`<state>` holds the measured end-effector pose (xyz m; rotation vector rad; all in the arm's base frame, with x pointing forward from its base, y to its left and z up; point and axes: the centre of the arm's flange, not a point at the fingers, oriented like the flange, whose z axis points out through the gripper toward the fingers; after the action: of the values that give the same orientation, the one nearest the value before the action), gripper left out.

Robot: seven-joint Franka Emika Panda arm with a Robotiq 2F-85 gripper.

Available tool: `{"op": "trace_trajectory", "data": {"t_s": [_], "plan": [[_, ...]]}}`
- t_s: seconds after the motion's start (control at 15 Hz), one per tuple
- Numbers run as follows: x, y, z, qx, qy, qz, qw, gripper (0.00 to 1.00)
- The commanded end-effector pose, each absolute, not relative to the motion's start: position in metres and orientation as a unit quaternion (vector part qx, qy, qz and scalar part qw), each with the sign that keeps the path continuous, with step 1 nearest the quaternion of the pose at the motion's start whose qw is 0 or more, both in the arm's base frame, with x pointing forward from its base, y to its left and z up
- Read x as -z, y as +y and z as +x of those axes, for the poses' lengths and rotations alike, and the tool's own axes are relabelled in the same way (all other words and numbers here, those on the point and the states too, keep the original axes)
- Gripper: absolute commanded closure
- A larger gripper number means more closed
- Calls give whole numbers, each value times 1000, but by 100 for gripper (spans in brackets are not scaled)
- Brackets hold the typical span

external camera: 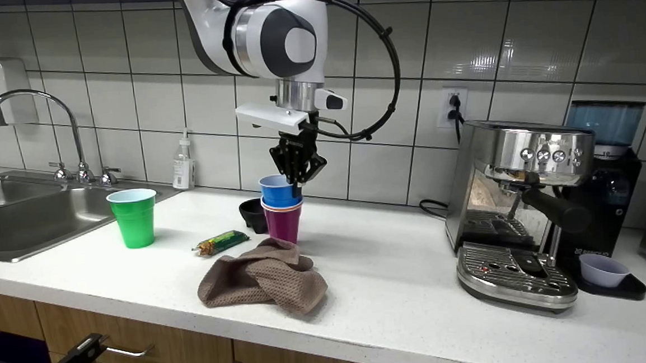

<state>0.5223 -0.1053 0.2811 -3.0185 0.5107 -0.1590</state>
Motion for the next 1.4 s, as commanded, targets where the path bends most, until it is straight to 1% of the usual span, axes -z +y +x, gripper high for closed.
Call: {"op": "trace_trajectory", "data": {"t_s": [0.0,0.67,0.73,0.8,0.93,1.0,1.33], "plan": [[-277,-113,533,43,163,-985,46,99],[-274,-114,539,45,162,-985,44,99],[-274,-113,538,46,162,-985,44,71],[-275,-113,538,45,162,-985,41,68],[-275,-113,538,46,160,-985,41,55],[-276,-112,539,48,159,-985,41,46],[-286,-106,539,57,147,-987,43,9]]}}
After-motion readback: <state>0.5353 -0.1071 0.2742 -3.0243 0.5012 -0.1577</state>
